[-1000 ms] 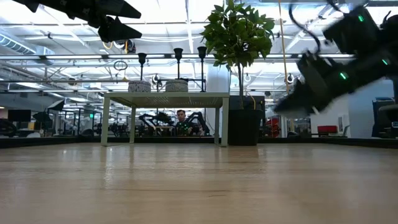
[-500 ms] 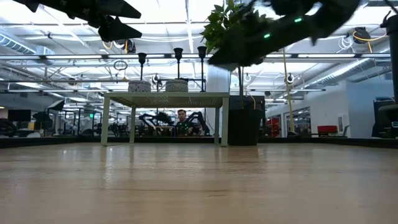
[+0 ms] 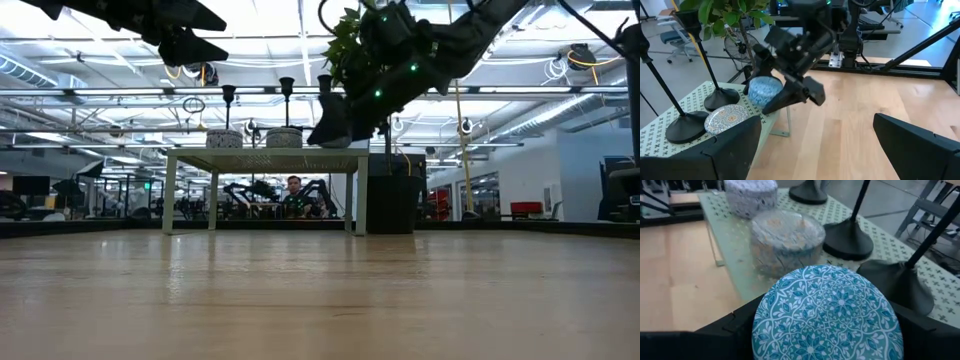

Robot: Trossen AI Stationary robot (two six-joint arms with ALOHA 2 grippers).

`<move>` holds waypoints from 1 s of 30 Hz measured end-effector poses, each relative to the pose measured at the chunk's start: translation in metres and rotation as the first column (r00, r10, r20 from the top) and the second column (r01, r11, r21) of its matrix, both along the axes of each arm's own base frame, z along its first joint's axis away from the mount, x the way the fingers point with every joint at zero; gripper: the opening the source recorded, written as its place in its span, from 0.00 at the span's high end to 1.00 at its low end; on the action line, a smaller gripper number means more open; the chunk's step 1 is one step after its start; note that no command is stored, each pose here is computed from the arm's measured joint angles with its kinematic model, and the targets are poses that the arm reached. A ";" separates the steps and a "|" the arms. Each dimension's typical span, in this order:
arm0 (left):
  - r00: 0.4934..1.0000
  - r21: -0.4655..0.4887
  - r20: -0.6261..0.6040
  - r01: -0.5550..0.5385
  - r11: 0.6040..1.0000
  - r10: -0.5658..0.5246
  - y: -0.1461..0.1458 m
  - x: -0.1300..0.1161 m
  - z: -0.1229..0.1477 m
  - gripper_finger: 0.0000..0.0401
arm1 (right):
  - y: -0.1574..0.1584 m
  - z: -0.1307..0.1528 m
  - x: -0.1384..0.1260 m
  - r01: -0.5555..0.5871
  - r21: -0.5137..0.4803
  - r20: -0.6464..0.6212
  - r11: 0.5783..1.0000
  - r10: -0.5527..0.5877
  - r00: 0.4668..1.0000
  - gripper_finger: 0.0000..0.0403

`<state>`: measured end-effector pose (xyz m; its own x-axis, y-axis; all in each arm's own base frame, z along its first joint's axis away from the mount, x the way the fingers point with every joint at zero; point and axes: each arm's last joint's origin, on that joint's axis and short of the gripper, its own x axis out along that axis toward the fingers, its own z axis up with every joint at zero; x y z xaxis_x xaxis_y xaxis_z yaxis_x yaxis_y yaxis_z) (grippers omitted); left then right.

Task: Pick & Place candle stick holders
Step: Put the light blue scented candle on the shelf aligned with the blue and red scented candles, then return to Home Position

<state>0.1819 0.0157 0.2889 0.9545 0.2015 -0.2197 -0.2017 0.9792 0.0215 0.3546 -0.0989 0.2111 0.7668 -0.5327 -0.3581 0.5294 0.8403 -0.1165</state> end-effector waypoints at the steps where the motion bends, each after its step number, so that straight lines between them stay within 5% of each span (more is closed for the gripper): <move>1: 1.000 0.006 -0.001 0.001 1.000 -0.001 0.000 0.000 0.000 0.02 | -0.003 -0.002 0.000 0.006 -0.001 -0.005 1.000 -0.006 1.000 0.28; 30: 1.000 0.062 -0.020 -0.008 0.998 0.010 0.001 0.000 -0.001 0.02 | -0.018 0.013 -0.001 0.014 -0.138 0.064 0.990 -0.005 0.998 0.13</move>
